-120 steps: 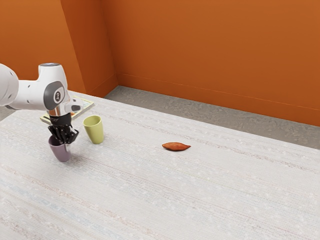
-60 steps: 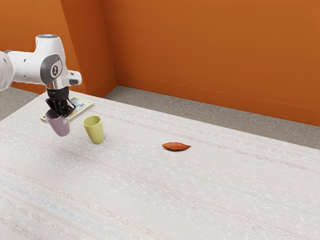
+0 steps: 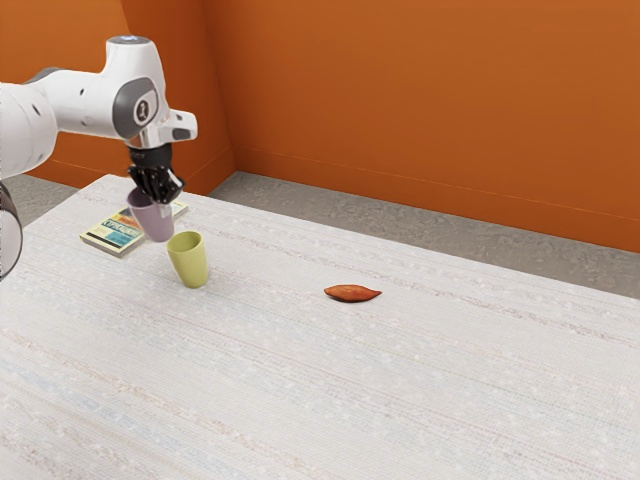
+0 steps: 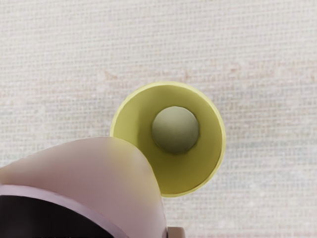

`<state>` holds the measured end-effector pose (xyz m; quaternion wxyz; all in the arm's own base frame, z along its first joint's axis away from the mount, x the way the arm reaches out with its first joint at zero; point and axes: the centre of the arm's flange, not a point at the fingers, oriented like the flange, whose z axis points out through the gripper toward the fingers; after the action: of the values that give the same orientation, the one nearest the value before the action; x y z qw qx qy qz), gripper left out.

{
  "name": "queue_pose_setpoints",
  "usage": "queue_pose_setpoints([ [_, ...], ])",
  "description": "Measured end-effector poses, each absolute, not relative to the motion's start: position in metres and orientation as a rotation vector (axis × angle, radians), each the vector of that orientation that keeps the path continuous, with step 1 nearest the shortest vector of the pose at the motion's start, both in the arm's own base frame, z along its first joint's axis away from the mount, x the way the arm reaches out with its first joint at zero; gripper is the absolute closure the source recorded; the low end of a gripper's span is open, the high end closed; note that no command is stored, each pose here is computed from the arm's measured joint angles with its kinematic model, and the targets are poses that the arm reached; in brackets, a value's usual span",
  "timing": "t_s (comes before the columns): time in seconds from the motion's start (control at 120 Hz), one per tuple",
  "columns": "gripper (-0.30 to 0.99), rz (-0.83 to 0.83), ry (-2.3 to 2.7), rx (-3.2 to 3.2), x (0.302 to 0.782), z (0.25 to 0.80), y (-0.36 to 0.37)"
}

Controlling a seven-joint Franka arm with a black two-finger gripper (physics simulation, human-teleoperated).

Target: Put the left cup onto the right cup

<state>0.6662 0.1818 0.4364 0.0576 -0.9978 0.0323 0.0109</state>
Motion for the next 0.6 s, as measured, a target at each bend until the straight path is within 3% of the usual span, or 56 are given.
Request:
queue_pose_setpoints([
  [0.6, 0.79, 0.095, 0.18, -3.043, 0.691, 0.415, 0.15],
])
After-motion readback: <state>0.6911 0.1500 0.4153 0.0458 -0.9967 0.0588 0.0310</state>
